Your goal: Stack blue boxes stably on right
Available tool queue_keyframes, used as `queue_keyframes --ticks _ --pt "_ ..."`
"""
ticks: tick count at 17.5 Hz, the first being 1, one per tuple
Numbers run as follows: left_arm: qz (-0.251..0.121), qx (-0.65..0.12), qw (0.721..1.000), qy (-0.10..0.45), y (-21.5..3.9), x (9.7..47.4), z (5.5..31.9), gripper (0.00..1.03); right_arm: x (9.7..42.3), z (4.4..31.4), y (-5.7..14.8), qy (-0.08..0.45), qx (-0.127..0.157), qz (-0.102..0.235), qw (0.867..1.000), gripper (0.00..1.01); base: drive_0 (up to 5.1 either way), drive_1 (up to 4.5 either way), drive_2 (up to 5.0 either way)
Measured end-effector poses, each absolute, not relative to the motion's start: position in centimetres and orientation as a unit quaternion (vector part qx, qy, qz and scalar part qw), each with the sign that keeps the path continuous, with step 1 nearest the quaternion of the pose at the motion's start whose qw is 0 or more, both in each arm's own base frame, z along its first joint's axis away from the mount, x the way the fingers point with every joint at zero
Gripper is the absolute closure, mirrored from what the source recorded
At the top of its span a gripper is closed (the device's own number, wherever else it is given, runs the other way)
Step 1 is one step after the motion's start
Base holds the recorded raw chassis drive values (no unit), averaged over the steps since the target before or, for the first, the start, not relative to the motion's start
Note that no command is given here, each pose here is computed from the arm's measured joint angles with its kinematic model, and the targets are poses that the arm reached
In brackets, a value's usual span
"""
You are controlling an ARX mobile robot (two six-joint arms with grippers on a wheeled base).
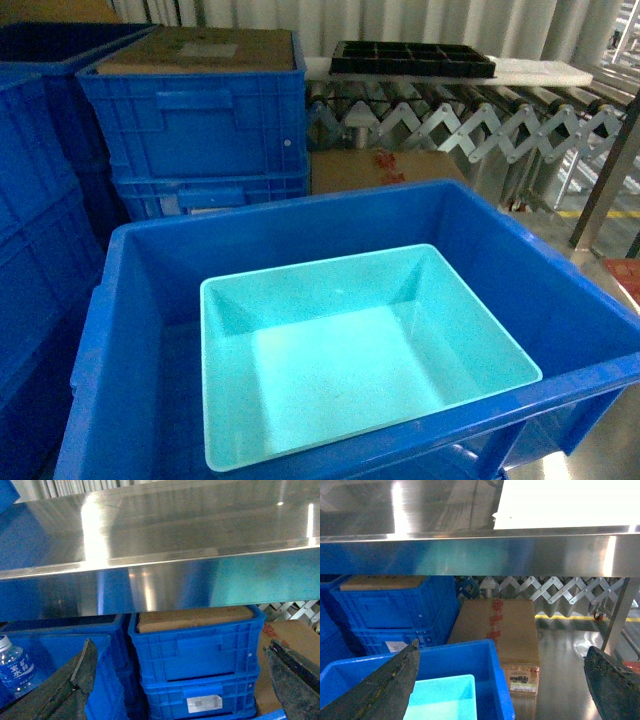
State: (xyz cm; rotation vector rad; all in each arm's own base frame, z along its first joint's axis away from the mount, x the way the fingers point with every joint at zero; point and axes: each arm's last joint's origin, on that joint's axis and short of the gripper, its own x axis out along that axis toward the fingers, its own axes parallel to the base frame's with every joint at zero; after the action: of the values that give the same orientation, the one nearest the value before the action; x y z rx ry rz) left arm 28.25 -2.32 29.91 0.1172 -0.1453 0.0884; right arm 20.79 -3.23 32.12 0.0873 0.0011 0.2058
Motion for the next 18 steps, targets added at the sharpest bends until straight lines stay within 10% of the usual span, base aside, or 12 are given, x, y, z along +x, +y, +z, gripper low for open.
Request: queue_keyframes --ticks 2,9,18 --pt "0.03 0.051 0.997 -0.045 -2.1 28.1 29.8 0.09 20.1 32.0 -2.7 -0.012 0.029 0.049 0.998 0.15 0.0 0.0 0.0" --pt "0.006 0.003 1.0 0.003 0.1 19.9 21.8 1.0 15.4 22.6 -0.1 -0.001 0.004 0.0 1.0 0.99 0.0 0.0 0.0" --pt "0.0 0.002 1.0 0.004 0.0 15.9 18.9 1.01 13.2 19.3 0.0 0.002 0.002 0.0 1.0 0.99 0.0 0.0 0.0"
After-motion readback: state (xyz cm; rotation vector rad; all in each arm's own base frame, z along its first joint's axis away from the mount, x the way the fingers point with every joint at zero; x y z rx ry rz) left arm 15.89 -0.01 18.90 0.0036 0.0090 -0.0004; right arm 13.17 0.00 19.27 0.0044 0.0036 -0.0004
